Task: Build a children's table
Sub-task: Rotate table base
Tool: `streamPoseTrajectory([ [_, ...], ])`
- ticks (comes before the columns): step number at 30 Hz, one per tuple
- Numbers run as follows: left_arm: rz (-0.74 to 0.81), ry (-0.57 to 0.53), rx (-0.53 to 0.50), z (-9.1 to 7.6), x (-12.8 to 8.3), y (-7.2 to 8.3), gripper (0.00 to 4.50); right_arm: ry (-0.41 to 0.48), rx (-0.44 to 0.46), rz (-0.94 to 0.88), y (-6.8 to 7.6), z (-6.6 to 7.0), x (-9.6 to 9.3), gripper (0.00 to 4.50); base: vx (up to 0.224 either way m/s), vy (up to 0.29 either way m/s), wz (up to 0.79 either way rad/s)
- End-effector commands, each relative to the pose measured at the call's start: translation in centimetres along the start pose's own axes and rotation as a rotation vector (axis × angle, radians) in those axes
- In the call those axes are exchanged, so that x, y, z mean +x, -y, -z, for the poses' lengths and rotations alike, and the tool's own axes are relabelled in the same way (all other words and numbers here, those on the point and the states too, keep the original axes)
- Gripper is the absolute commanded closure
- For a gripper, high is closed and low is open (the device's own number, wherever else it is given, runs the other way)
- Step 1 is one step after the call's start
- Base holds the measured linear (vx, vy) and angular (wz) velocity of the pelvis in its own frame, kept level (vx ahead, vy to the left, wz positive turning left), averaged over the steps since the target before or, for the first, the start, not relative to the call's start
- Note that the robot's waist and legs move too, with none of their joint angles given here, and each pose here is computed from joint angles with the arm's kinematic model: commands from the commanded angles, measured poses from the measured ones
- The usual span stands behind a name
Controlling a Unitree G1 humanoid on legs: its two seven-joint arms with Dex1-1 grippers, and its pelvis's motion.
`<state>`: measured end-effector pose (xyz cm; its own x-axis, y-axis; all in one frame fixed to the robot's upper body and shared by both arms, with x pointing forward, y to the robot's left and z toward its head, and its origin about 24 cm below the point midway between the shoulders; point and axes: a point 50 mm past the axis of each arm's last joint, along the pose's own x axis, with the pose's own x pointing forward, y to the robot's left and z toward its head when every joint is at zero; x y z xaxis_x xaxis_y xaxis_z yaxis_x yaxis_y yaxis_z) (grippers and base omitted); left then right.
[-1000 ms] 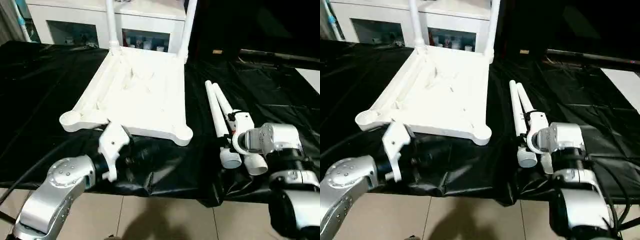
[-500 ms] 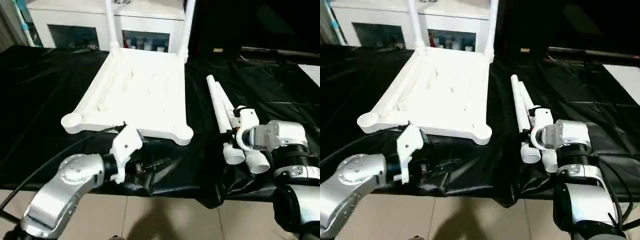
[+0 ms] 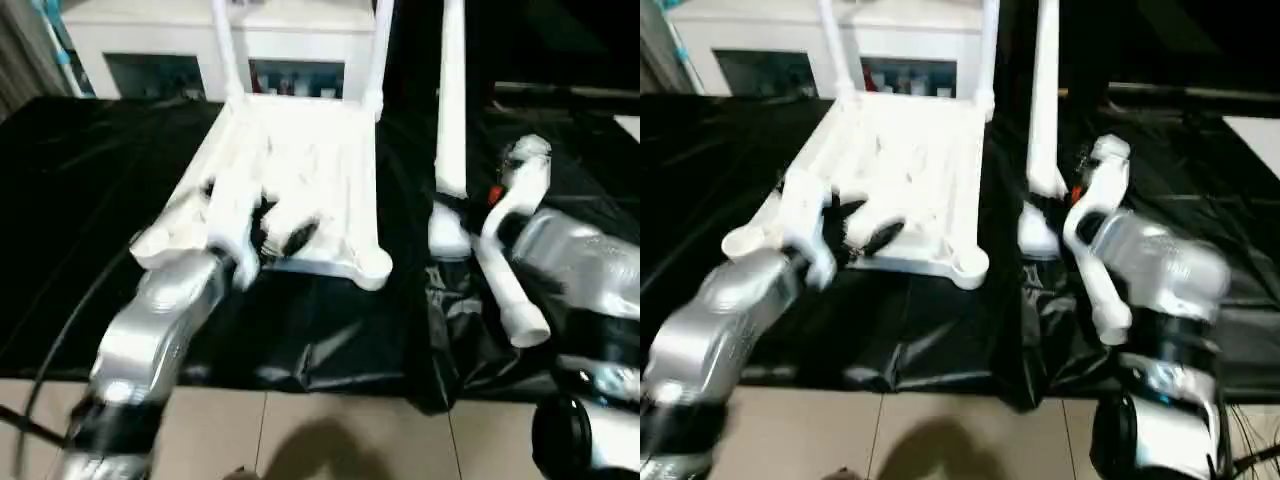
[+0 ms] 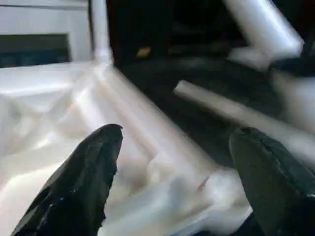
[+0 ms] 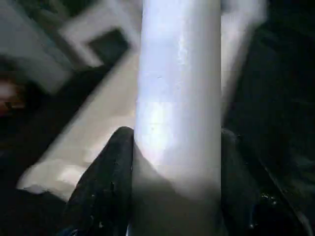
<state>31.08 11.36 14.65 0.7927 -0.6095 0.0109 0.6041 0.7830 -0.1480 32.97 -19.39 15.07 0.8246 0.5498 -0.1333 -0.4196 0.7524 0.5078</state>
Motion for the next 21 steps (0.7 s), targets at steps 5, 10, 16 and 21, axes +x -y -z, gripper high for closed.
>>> streamPoseTrajectory([
  [5,0.261,0.147,-0.358,-4.7,3.3,1.9,0.61,-0.055,-0.028,-0.391,-4.3,1.6,-0.9,2.64,0.000,0.000,0.00],
  [10,0.420,0.167,-0.493,-7.0,4.7,3.4,0.61,-0.037,-0.049,-0.493,-6.0,1.7,-0.9,2.64,0.000,0.000,0.00],
  [16,0.462,0.117,-0.531,-7.1,5.1,3.8,0.61,-0.040,-0.069,-0.557,-6.9,2.1,-1.2,2.64,0.000,0.000,0.00],
  [21,0.449,0.109,-0.595,-7.2,5.1,3.0,0.89,-0.060,-0.077,-0.581,-7.5,2.7,-1.2,2.64,0.000,0.000,0.00],
])
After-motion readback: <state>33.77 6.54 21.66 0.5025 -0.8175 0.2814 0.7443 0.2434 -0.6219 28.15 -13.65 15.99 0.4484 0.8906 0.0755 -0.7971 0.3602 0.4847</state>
